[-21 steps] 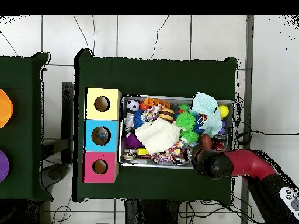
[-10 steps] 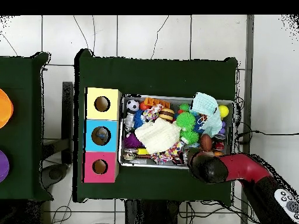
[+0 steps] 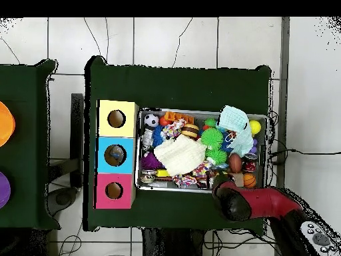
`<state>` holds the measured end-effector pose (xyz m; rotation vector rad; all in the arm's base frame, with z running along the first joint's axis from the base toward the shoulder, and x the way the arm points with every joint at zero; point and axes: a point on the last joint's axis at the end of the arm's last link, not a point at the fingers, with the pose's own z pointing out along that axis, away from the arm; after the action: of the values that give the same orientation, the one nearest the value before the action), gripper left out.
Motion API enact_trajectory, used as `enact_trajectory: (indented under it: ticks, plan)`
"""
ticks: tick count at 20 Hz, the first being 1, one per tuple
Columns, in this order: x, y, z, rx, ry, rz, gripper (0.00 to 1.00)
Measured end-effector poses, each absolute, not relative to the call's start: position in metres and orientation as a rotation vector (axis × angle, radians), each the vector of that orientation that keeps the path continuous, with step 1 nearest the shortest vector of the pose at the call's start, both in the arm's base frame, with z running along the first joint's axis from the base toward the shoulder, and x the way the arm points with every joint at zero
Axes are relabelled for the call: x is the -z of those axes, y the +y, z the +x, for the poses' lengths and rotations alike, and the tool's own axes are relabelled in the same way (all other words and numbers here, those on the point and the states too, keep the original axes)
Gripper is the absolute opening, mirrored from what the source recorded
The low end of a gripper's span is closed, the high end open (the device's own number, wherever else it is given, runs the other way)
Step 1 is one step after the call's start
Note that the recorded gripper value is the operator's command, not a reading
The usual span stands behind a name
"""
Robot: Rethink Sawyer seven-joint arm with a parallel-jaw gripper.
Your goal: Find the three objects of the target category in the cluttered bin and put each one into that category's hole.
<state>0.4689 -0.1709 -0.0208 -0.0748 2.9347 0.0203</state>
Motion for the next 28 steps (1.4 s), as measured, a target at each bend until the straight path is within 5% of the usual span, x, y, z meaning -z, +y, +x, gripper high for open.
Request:
enact_trajectory:
  ticks: [13, 28]
  plan:
    - [0.012, -0.198, 0.456, 0.100, 2.855, 0.402, 1.00]
    - [0.018, -0.202, 0.414, -0.020, 2.677, 0.732, 1.00]
